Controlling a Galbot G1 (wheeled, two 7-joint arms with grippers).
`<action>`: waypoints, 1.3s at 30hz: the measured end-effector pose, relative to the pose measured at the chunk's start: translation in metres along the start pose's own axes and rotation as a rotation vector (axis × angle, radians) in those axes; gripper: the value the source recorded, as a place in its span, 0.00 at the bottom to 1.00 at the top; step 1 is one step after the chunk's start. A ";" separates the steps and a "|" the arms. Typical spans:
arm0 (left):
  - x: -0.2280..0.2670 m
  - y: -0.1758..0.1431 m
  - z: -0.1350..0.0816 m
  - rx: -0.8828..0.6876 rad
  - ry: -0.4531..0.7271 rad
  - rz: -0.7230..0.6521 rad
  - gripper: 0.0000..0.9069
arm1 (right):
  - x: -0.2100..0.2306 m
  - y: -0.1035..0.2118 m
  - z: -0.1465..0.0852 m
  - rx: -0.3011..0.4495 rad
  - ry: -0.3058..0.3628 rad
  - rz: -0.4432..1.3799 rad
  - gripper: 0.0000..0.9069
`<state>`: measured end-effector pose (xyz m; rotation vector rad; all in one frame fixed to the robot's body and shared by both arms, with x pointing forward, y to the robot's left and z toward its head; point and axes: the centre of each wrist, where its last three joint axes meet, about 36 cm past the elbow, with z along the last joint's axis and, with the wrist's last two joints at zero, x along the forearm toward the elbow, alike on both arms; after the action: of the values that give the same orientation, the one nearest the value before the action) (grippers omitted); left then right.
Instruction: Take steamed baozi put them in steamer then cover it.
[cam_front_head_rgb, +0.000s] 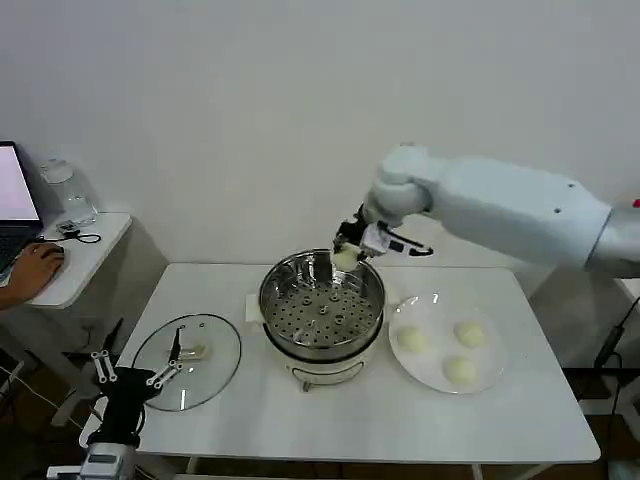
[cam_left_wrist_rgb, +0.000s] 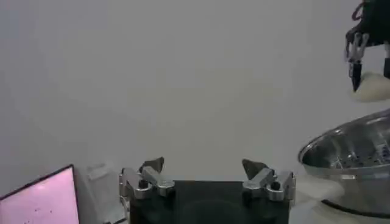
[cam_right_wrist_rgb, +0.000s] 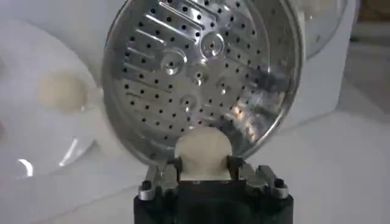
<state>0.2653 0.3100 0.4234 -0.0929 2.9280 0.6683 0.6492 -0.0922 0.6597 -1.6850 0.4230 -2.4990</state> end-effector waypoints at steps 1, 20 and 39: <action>0.000 0.001 0.001 -0.001 0.002 -0.002 1.00 | -0.005 0.000 -0.001 0.011 -0.001 -0.003 0.58; -0.003 0.003 0.011 -0.007 0.023 -0.004 1.00 | -0.071 -0.014 -0.017 0.110 -0.036 -0.002 0.94; -0.002 -0.002 0.006 0.005 0.004 0.008 1.00 | -0.040 0.003 0.028 -0.190 -0.066 -0.006 1.00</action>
<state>0.2685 0.3108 0.4172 -0.0830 2.9355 0.6623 0.6902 -0.0907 0.6325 -1.8316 0.6690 -2.4675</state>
